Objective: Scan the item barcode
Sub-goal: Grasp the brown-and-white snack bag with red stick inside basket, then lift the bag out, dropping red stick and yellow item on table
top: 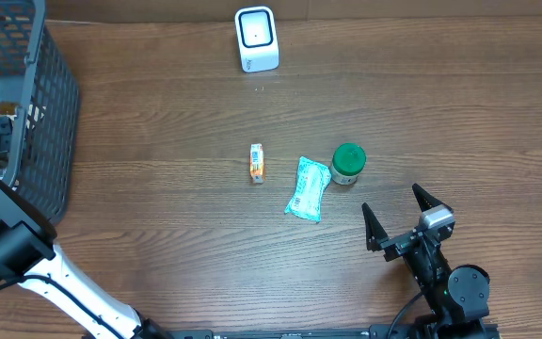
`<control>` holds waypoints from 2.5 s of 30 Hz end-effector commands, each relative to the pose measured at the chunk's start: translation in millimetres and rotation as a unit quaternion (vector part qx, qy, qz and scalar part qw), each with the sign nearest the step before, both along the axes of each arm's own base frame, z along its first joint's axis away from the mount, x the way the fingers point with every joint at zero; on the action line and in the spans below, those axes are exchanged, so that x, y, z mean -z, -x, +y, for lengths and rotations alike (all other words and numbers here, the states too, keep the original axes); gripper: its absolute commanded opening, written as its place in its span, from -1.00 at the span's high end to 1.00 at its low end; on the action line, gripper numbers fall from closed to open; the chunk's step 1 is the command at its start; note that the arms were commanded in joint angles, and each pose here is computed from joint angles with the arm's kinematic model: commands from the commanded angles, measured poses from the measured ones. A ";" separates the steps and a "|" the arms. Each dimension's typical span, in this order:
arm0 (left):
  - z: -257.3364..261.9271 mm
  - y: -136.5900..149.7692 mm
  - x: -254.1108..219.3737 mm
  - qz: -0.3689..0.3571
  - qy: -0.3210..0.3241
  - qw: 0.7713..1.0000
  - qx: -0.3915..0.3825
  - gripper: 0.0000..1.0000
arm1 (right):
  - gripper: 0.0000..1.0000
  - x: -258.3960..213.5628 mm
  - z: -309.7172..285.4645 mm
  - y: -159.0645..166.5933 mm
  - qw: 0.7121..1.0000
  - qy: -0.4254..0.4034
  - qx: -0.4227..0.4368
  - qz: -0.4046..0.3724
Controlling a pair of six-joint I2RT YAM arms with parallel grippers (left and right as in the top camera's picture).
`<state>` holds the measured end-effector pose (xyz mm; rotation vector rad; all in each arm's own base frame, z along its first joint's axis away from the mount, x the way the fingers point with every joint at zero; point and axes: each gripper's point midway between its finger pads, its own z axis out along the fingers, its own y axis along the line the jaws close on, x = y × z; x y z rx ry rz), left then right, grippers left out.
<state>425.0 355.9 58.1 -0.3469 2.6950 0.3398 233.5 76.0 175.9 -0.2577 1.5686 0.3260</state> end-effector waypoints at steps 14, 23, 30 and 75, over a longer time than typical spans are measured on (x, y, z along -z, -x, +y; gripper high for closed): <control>-19.6 22.6 76.3 0.042 0.108 0.993 0.009 -0.56 | -1.00 2.8 -1.1 -0.6 1.000 -0.002 0.003 0.001; -47.0 16.4 68.3 0.015 0.177 0.984 0.032 0.30 | -1.00 2.7 -1.1 -0.6 1.000 -0.002 0.003 0.001; -30.4 -5.2 -13.7 -0.053 0.144 0.988 0.000 0.91 | -1.00 2.8 -1.1 -0.6 1.000 -0.002 0.003 0.001; -353.1 61.6 -196.3 -0.026 0.132 0.986 0.095 0.86 | -1.00 2.8 -1.1 -0.6 1.000 -0.002 0.003 0.001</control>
